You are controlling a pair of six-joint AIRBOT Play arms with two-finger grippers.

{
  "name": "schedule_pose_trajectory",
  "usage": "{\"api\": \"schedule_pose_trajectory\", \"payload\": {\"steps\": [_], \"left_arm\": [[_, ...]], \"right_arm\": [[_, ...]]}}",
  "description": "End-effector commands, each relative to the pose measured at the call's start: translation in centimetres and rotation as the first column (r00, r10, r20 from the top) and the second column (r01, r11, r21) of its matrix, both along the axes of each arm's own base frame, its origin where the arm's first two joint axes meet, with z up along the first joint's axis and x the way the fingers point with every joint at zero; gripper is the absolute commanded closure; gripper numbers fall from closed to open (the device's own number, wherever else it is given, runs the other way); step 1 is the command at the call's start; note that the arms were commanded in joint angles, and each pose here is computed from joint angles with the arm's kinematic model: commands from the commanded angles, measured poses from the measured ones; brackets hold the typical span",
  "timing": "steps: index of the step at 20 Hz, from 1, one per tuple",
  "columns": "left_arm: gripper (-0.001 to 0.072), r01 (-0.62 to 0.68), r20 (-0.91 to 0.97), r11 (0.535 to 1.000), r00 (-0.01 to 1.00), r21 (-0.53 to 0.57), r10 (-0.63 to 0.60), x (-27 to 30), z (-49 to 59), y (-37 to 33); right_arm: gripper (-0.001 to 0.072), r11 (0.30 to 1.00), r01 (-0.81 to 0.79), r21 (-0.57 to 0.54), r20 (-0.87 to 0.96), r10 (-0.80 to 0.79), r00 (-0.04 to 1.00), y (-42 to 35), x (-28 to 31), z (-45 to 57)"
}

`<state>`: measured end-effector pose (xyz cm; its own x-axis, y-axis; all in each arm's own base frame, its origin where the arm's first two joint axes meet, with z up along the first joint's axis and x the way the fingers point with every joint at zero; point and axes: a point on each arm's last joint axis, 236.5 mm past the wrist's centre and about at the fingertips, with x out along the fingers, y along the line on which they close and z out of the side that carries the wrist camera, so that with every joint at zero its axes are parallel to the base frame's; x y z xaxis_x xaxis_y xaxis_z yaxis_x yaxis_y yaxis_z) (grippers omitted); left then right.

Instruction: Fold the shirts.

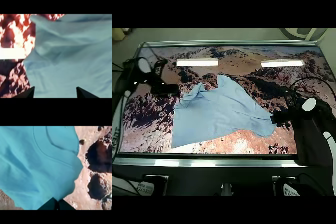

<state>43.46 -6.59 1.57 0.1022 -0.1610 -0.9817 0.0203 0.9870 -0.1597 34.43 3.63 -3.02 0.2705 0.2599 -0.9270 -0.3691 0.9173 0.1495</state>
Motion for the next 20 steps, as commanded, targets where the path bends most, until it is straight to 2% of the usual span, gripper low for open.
{"api": "schedule_pose_trajectory", "payload": {"steps": [1, 4, 7, 11, 14, 15, 16, 19, 20], "left_arm": [[0.0107, -0.068, -0.183, 0.991, 0.982, -0.119, 0.045, -8.7, -0.9, 1.1], [0.0107, -0.129, -0.256, 0.984, 0.962, -0.124, 0.093, -17.8, -5.7, 1.5], [0.0106, -0.201, -0.302, 0.972, 0.941, -0.125, 0.156, -23.1, -9.0, 1.9], [0.0107, -0.240, -0.327, 0.960, 0.927, -0.147, 0.182, -24.5, -11.7, 0.9], [0.0107, -0.276, -0.275, 0.941, 0.937, -0.197, 0.217, -22.4, -12.4, -0.4], [0.0132, -0.281, -0.242, 0.938, 0.943, -0.201, 0.230, -21.6, -12.5, -0.4], [0.0309, -0.293, -0.203, 0.934, 0.946, -0.203, 0.253, -20.5, -12.6, -0.4], [0.0356, -0.339, -0.140, 0.911, 0.939, -0.234, 0.313, -18.4, -12.5, -0.8], [0.0612, -0.349, -0.134, 0.903, 0.936, -0.252, 0.325, -18.0, -12.3, -1.1]], "right_arm": [[0.0689, 0.999, -0.028, -0.036, -0.012, 0.027, 1.000, -0.7, -0.1, 0.6], [0.0689, 0.999, -0.045, -0.029, -0.063, 0.043, 0.997, -0.5, -1.3, 0.4], [0.0689, 0.998, -0.055, -0.023, -0.093, 0.053, 0.994, -0.3, -2.0, 0.2], [0.0689, 0.998, -0.060, -0.019, -0.109, 0.058, 0.992, -0.2, -2.4, 0.2], [0.0689, 0.998, -0.062, -0.017, -0.117, 0.060, 0.991, -0.2, -2.6, 0.2], [0.0689, 0.998, -0.063, -0.016, -0.121, 0.061, 0.991, -0.2, -2.7, 0.2], [0.0689, 0.998, -0.065, -0.014, -0.126, 0.063, 0.990, -0.1, -2.9, 0.2], [0.0690, 0.997, -0.072, -0.008, -0.150, 0.070, 0.986, 0.0, -3.4, 0.1], [0.0689, 0.997, -0.072, -0.004, -0.153, 0.071, 0.986, 0.1, -3.5, 0.2]]}}
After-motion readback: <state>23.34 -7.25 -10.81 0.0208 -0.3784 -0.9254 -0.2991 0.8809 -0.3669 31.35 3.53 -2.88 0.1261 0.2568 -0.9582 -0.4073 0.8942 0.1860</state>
